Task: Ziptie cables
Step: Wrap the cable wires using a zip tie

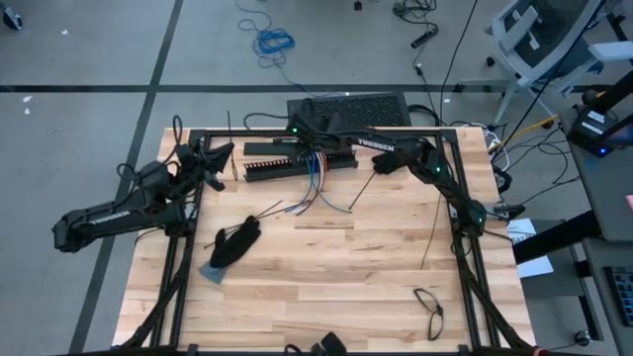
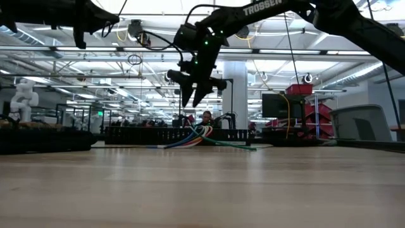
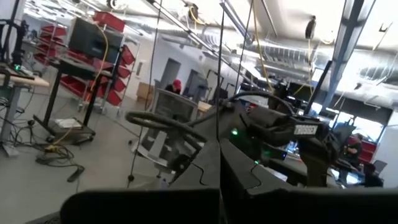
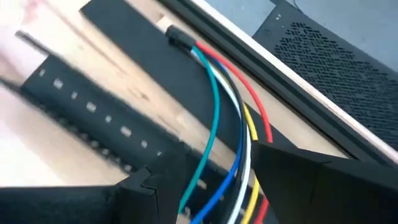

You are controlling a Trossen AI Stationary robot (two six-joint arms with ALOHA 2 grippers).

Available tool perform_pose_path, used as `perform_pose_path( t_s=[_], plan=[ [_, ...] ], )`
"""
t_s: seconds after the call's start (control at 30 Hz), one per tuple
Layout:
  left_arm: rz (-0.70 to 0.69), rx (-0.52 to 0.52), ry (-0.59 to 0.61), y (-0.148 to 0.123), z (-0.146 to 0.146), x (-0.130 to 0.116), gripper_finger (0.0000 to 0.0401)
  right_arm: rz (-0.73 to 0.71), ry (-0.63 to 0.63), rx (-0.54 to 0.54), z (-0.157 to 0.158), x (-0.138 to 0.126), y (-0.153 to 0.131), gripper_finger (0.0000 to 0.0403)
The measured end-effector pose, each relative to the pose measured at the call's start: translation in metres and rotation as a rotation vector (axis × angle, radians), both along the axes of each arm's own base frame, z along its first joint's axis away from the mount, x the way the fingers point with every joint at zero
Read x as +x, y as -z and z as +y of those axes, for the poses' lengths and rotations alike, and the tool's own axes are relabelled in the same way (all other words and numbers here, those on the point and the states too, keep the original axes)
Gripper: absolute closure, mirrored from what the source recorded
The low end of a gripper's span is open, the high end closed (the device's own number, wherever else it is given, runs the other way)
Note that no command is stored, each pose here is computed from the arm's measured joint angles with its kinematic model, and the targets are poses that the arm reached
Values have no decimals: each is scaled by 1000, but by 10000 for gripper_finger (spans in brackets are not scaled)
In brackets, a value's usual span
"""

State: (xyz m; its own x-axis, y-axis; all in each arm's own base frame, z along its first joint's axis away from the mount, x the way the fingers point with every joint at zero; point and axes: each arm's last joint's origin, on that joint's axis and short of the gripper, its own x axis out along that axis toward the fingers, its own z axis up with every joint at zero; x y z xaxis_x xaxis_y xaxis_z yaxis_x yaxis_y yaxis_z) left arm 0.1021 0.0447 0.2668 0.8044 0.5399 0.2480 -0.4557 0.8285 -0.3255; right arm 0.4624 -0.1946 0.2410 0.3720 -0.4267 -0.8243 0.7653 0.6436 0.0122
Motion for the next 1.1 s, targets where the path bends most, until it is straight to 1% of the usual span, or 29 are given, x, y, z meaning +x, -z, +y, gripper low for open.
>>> perform_pose_path(
  t_s=[0.13,0.23,0.3,0.43,0.53,0.63,0.7,0.77,0.87,1.0,1.03,1.1],
  plan=[
    [1,0,1,0,0,0,401,-47,25,-5,-7,2,10,222],
    [2,2,10,0,0,0,401,-15,33,3,-9,-2,18,222],
    [2,5,23,0,-1,0,401,4,62,-8,-11,-4,22,222],
    [5,10,46,0,-1,1,401,0,114,11,-19,-9,28,222],
    [5,10,46,0,-1,1,401,4,110,10,-20,-10,32,222],
    [-13,-19,55,0,-1,1,401,13,98,17,-19,-10,35,222],
    [-21,-32,59,0,-1,1,401,-11,124,22,-19,-9,35,222],
    [-22,-32,60,0,-1,1,401,-65,151,22,-19,-5,32,222],
    [-20,-28,79,0,-2,1,401,-134,88,0,-11,6,25,222],
    [-18,-22,108,0,-2,1,401,-104,-12,-39,0,11,24,222],
    [-21,-28,113,0,-3,1,401,-108,-25,-52,-1,12,23,222],
    [-35,-50,125,0,-3,1,401,-167,-20,-67,0,16,20,222]
  ],
)
